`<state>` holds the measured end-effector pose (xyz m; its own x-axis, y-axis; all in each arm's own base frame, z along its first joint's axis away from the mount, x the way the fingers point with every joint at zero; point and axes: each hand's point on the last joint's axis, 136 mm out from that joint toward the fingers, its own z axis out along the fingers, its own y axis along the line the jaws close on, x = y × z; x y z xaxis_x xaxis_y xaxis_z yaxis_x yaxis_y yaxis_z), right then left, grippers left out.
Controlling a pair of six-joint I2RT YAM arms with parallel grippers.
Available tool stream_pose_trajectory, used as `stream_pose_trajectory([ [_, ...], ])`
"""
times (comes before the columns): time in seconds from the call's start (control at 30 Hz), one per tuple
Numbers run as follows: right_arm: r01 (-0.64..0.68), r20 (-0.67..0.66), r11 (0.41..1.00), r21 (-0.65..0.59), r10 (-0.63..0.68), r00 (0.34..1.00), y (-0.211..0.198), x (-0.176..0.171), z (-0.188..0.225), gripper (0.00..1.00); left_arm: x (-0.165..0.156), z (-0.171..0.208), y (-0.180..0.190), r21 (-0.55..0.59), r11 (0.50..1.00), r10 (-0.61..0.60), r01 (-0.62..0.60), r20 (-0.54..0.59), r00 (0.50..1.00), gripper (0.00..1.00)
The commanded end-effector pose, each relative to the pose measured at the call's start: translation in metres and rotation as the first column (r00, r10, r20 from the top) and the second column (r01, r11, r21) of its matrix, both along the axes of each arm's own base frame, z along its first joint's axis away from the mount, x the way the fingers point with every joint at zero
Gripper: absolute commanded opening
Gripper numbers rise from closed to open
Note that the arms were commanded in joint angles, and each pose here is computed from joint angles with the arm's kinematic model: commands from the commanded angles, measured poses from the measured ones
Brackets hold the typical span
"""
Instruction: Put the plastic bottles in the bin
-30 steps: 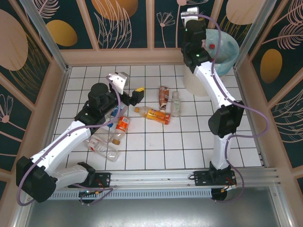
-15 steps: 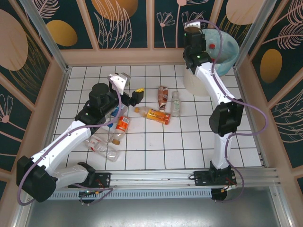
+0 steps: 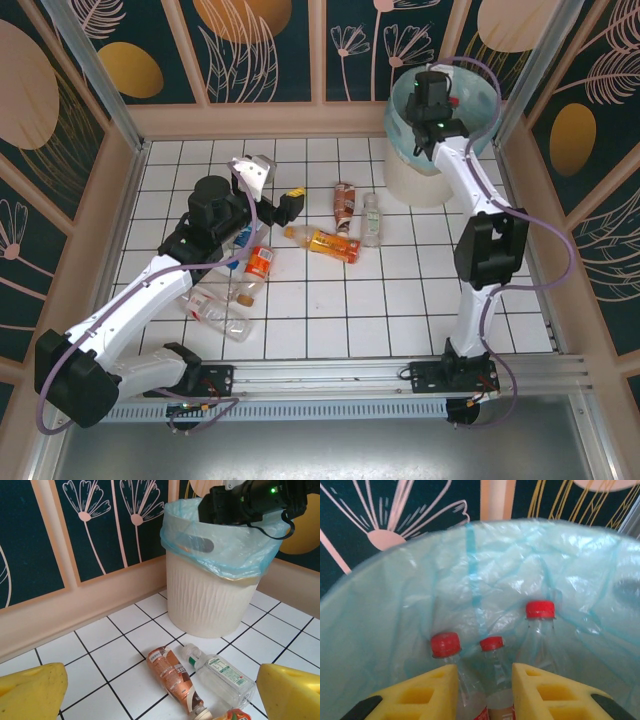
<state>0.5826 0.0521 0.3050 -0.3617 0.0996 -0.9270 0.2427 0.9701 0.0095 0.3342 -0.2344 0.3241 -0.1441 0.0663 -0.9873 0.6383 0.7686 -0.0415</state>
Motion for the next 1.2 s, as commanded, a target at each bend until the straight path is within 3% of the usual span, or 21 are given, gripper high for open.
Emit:
stream_pose_trajectory([
  [0.0, -0.057, -0.049, 0.993, 0.106, 0.062, 0.997, 0.006, -0.012, -0.019, 0.25, 0.000, -0.001, 0.000, 0.010, 1.000, -0.005, 0.005, -0.001, 1.000, 0.97],
  [0.13, -0.070, -0.110, 0.987, 0.145, 0.086, 0.990, -0.001, -0.012, -0.044, 0.29, 0.001, -0.004, 0.000, 0.016, 1.000, -0.004, 0.004, -0.008, 1.000, 0.96],
  [0.23, -0.083, -0.120, 0.984, 0.155, 0.102, 0.988, 0.000, -0.013, -0.041, 0.35, 0.001, -0.005, -0.002, 0.016, 1.000, -0.008, 0.008, -0.013, 1.000, 0.97],
  [0.37, -0.127, -0.058, 0.976, 0.174, 0.139, 0.989, 0.012, -0.016, 0.003, 0.50, 0.002, -0.006, -0.002, 0.019, 1.000, -0.006, 0.006, -0.016, 1.000, 0.96],
  [0.57, -0.169, 0.082, 0.972, 0.162, 0.158, 0.984, 0.029, -0.031, 0.075, 0.64, 0.003, -0.007, -0.002, 0.021, 1.000, -0.005, 0.006, -0.020, 1.000, 0.96],
  [0.7, -0.175, 0.096, 0.972, 0.154, 0.161, 0.982, 0.029, -0.035, 0.082, 0.62, 0.002, -0.006, -0.001, 0.021, 1.000, -0.002, 0.003, -0.018, 1.000, 0.96],
  [0.87, -0.142, 0.028, 0.977, 0.159, 0.139, 0.990, 0.016, -0.029, 0.055, 0.45, 0.003, -0.007, -0.001, 0.020, 1.000, 0.001, -0.001, -0.020, 1.000, 0.96],
  [1.0, -0.144, -0.035, 0.969, 0.200, 0.154, 0.987, 0.014, -0.025, 0.032, 0.39, 0.004, -0.008, 0.000, 0.022, 1.000, 0.007, -0.007, -0.023, 1.000, 0.96],
  [1.17, -0.199, -0.001, 0.955, 0.222, 0.205, 0.979, 0.034, -0.032, 0.058, 0.35, 0.011, -0.012, 0.005, 0.029, 0.998, 0.058, -0.057, -0.045, 0.997, 0.95],
])
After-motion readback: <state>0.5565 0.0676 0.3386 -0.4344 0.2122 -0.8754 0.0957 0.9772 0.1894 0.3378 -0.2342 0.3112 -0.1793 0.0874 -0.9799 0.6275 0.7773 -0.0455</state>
